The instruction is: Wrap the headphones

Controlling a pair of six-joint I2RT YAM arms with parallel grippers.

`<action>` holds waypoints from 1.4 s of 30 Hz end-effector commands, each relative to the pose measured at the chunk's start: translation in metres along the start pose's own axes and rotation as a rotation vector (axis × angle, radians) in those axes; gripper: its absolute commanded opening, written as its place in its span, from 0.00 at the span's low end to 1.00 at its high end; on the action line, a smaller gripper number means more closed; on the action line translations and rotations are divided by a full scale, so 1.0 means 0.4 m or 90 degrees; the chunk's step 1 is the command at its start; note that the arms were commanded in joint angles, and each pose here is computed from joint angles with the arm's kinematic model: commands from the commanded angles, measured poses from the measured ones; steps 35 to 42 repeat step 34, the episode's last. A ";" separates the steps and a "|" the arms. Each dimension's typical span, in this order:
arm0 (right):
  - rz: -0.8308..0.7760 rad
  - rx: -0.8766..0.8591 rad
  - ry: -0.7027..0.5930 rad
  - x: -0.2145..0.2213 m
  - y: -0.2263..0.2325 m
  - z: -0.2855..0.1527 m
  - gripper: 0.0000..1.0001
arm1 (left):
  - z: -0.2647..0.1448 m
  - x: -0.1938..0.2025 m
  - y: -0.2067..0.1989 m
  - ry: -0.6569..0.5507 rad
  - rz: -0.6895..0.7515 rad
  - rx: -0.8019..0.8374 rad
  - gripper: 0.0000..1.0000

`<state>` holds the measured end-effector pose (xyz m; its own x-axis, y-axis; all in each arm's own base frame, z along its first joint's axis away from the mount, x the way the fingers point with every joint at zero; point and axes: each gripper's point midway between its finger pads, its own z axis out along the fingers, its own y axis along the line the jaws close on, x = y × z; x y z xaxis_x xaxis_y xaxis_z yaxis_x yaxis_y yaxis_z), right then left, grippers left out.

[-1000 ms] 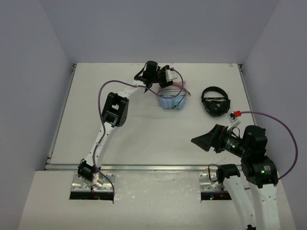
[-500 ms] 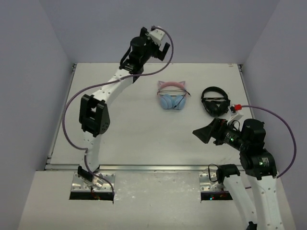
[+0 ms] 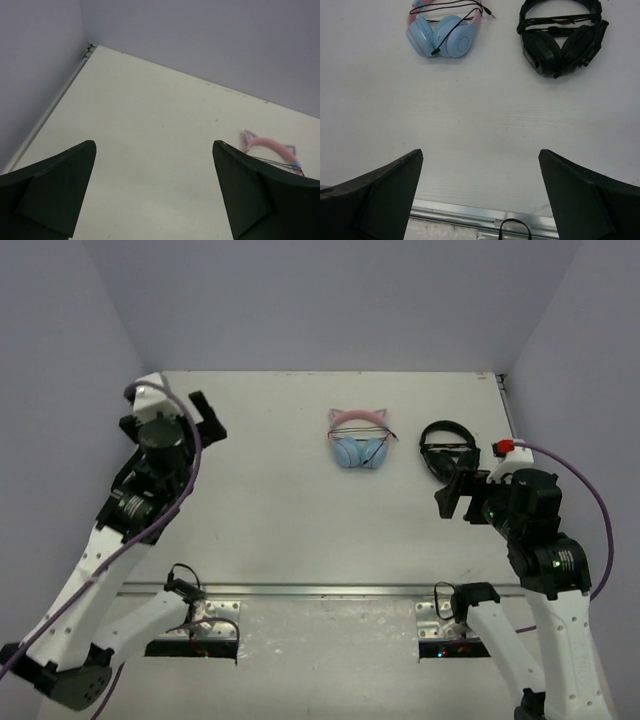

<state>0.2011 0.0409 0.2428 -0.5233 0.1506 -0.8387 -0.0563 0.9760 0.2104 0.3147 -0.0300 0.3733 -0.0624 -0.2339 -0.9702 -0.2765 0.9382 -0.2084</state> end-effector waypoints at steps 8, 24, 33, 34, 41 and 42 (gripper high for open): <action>-0.075 0.037 -0.047 0.034 -0.043 -0.027 0.99 | -0.246 0.142 0.260 -0.037 -0.042 -0.007 1.00; -0.121 0.062 -0.091 0.011 -0.060 -0.138 0.99 | -0.280 0.161 0.217 -0.054 -0.096 0.097 1.00; -0.122 0.070 -0.088 0.023 -0.067 -0.114 0.99 | -0.279 0.166 0.220 -0.055 -0.098 0.094 1.00; -0.122 0.067 -0.087 0.022 -0.065 -0.114 0.99 | -0.279 0.166 0.219 -0.054 -0.099 0.095 1.00; -0.122 0.067 -0.087 0.022 -0.065 -0.114 0.99 | -0.279 0.166 0.219 -0.054 -0.099 0.095 1.00; -0.122 0.067 -0.087 0.022 -0.065 -0.114 0.99 | -0.279 0.166 0.219 -0.054 -0.099 0.095 1.00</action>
